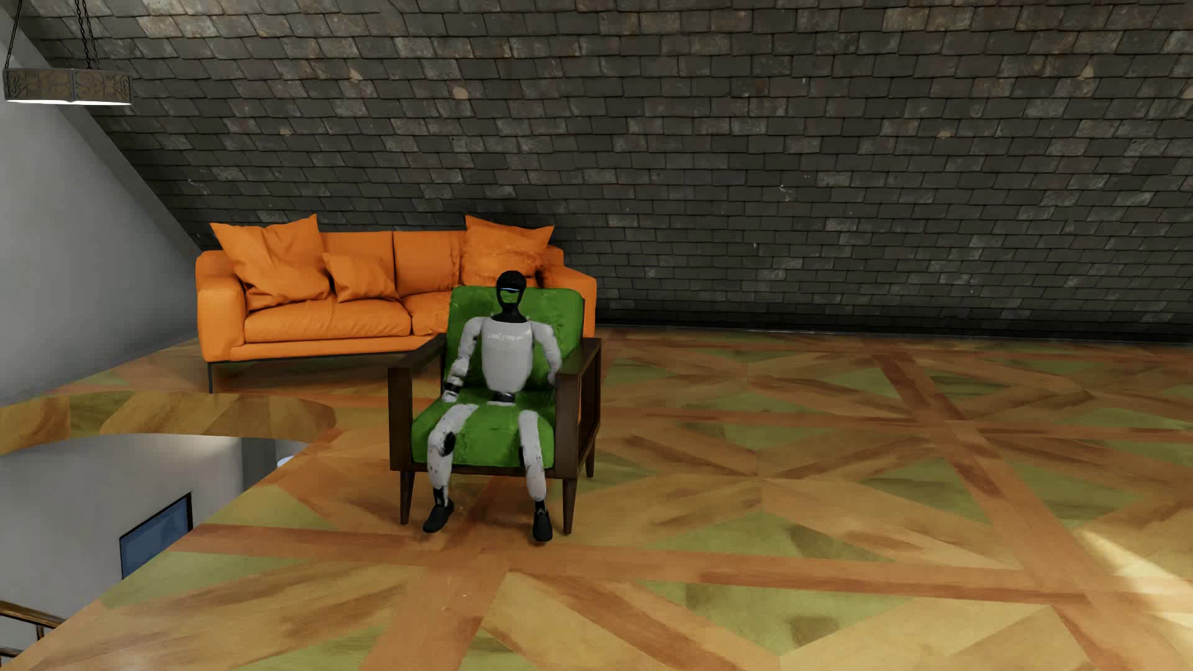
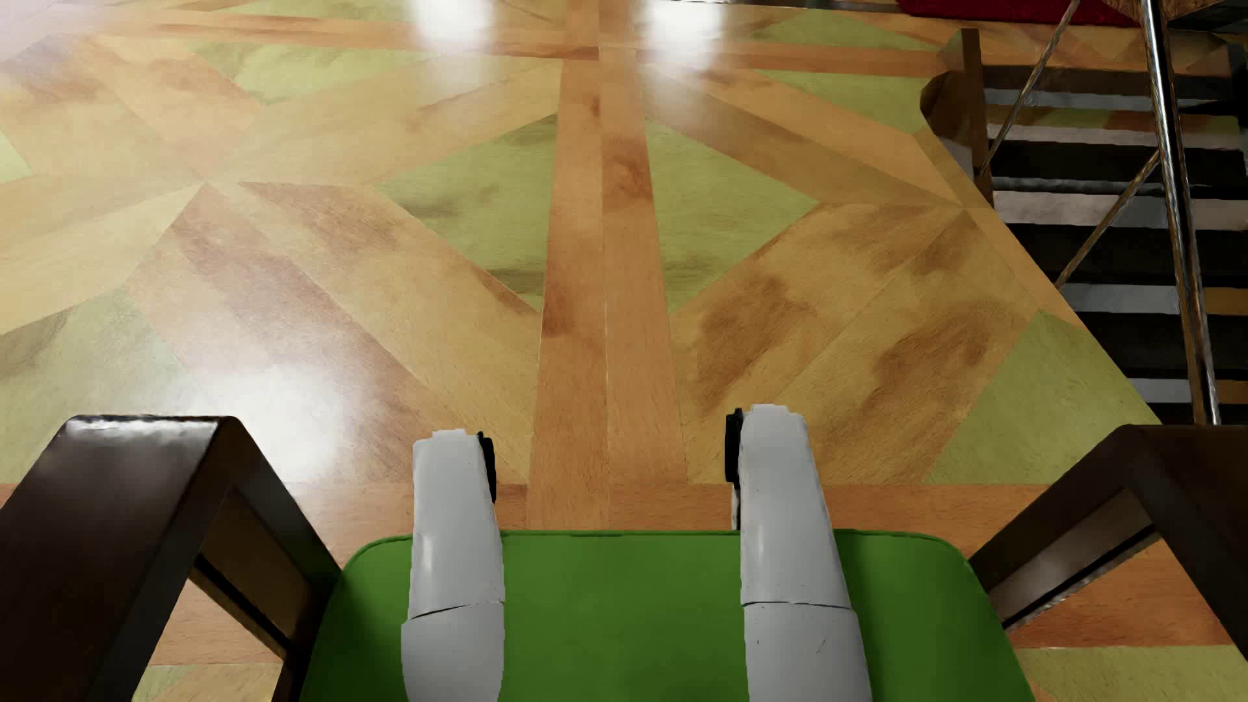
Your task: Get off of the dark lime chair
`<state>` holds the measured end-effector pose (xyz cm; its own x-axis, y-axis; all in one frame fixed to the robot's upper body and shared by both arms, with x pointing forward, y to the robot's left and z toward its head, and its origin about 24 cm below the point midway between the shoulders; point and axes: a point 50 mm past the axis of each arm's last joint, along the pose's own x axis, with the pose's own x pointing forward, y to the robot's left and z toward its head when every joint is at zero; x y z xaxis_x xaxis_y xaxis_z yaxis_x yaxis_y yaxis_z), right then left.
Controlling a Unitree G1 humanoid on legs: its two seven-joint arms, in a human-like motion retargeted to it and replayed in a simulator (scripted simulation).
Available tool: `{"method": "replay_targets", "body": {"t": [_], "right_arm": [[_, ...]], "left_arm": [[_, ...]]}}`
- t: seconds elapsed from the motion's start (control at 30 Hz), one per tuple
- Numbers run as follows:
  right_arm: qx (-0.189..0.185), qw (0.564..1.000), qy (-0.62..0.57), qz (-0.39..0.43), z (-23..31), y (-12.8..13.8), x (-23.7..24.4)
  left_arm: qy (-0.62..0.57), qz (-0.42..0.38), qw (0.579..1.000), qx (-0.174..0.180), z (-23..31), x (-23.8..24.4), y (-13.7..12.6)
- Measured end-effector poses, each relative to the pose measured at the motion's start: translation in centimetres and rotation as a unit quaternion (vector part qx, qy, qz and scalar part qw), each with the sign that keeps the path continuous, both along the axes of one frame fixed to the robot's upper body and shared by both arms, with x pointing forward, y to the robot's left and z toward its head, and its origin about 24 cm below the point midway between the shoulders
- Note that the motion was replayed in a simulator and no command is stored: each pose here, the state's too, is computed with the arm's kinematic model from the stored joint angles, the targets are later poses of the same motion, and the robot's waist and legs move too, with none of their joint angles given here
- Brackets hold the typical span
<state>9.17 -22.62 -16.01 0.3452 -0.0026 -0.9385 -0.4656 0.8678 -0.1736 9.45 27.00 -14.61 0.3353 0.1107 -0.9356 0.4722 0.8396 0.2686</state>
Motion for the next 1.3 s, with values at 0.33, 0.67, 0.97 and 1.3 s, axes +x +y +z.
{"method": "replay_targets", "body": {"t": [0.33, 0.67, 0.97, 1.3], "right_arm": [[0.024, 0.997, -0.064, 0.048, 1.0, 2.1, 3.6], [0.022, 0.99, -0.125, 0.054, 2.5, 2.4, 7.3], [-0.018, 0.805, -0.583, -0.111, 18.5, -1.9, 14.7], [0.051, 0.411, -0.778, 0.472, 42.4, 11.7, 15.3]], "left_arm": [[-0.078, -0.064, 0.995, -0.008, 1.4, 4.3, -1.4], [-0.111, -0.058, 0.992, 0.008, 2.4, 6.4, -0.9], [-0.557, -0.09, 0.821, 0.085, 18.7, 12.3, -1.1], [-0.663, -0.67, 0.335, 0.003, 36.2, 15.3, -20.3]]}}
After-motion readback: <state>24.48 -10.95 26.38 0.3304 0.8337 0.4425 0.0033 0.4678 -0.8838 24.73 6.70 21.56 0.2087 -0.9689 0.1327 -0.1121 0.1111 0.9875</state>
